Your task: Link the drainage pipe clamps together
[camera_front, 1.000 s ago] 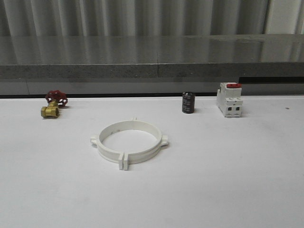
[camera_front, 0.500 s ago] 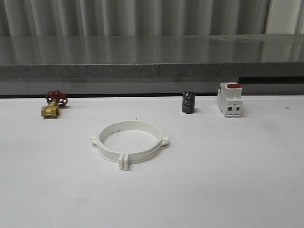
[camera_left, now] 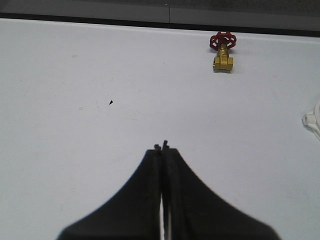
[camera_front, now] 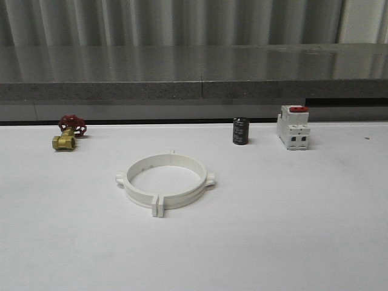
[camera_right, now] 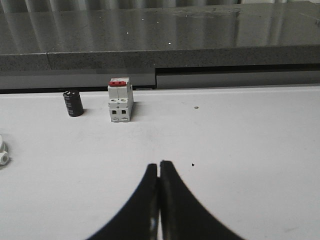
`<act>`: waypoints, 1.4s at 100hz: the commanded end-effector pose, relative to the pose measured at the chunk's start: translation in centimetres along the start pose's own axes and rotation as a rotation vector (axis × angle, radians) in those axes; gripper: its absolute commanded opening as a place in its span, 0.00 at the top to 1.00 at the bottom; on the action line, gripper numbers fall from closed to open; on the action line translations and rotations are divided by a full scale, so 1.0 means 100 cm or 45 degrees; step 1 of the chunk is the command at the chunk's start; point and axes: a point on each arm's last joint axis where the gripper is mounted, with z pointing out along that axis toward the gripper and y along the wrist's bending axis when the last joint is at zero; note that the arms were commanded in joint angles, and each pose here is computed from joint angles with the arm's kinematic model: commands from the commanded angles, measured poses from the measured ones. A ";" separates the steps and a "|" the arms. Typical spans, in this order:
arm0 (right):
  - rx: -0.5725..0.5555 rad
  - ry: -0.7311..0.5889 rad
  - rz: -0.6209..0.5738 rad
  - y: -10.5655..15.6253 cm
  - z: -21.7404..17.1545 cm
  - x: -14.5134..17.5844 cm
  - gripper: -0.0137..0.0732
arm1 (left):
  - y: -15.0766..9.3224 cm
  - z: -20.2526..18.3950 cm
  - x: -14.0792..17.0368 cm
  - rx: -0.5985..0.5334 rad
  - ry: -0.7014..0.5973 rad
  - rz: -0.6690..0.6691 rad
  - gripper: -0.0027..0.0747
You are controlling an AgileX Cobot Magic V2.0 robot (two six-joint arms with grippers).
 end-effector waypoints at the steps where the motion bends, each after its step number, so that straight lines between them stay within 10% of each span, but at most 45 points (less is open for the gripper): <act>1: -0.007 -0.140 -0.013 0.001 -0.003 -0.013 0.92 | -0.002 -0.003 -0.013 0.022 -0.103 0.006 0.99; 58: -0.007 -0.140 -0.013 0.001 -0.003 -0.013 0.92 | -0.004 -0.002 -0.011 0.056 -0.103 -0.030 0.99; 89: -0.007 -0.140 -0.013 0.001 -0.003 -0.013 0.92 | -0.017 0.008 -0.003 0.263 -0.485 0.087 0.99; 140: -0.007 -0.140 -0.013 0.001 -0.003 -0.013 0.92 | -0.001 0.017 0.058 0.116 -0.689 0.056 0.99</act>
